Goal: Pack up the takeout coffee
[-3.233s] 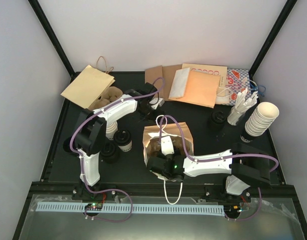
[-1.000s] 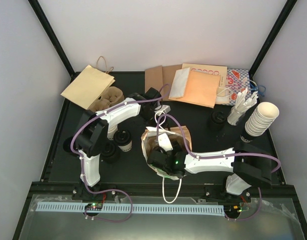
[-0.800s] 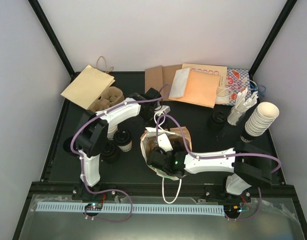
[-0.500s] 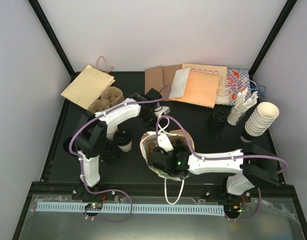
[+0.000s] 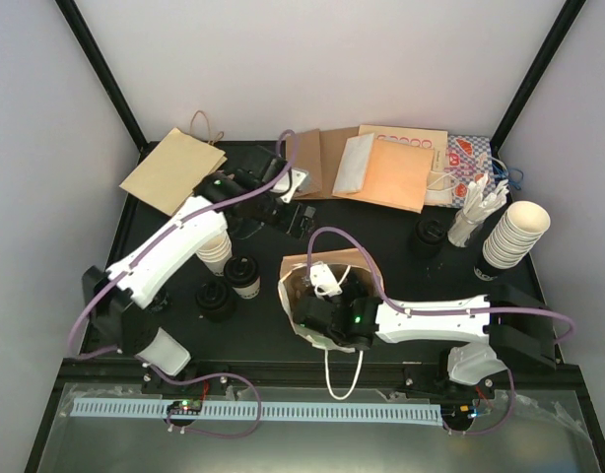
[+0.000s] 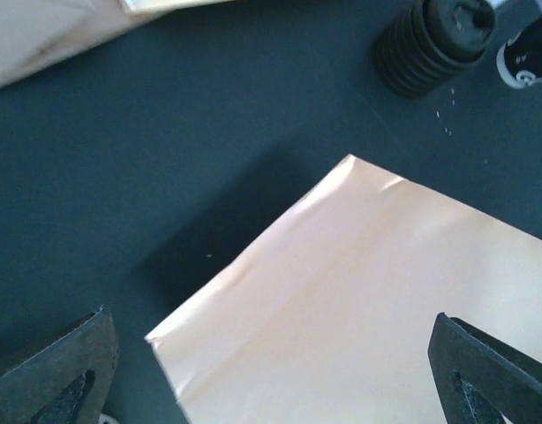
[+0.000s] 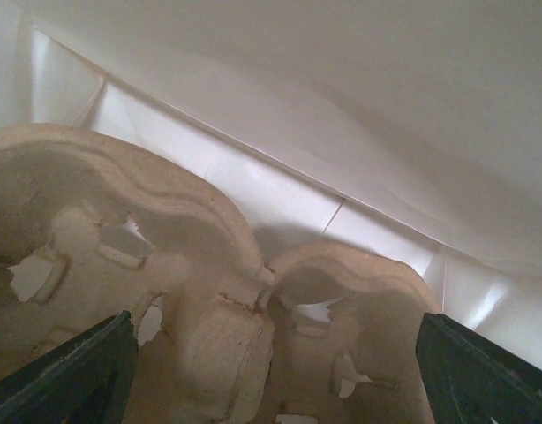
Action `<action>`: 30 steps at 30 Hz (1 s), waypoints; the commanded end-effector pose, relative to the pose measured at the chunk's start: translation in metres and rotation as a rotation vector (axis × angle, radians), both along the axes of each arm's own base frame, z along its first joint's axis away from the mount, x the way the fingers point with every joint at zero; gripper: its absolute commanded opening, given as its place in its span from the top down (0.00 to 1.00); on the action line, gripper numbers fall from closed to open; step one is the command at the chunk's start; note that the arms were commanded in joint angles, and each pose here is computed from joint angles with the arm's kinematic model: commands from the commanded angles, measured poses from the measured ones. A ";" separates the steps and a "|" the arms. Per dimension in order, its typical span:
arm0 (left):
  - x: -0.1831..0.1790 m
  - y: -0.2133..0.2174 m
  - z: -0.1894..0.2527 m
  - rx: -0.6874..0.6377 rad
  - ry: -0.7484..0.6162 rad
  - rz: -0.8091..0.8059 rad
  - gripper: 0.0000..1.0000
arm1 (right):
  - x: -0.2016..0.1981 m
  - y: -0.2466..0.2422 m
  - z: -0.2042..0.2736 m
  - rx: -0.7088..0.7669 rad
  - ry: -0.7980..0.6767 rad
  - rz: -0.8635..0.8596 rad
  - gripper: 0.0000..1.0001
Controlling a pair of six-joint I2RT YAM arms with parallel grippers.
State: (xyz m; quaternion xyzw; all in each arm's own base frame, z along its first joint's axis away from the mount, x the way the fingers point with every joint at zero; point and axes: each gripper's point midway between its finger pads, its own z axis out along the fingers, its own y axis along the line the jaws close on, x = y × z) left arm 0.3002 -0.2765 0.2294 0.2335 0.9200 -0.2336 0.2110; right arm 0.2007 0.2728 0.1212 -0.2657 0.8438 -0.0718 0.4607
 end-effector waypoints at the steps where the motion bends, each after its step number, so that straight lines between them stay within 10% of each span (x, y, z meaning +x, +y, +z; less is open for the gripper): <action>1: -0.003 0.031 0.027 0.034 -0.103 0.093 0.01 | -0.003 0.010 0.016 0.031 0.007 0.056 0.11; 17: -0.084 0.087 0.087 -0.175 -0.232 0.157 0.01 | -0.015 0.018 -0.001 -0.019 0.088 0.169 0.11; 30: -0.195 0.065 0.048 -0.401 0.124 0.075 0.17 | -0.022 0.027 -0.008 -0.091 0.140 0.254 0.11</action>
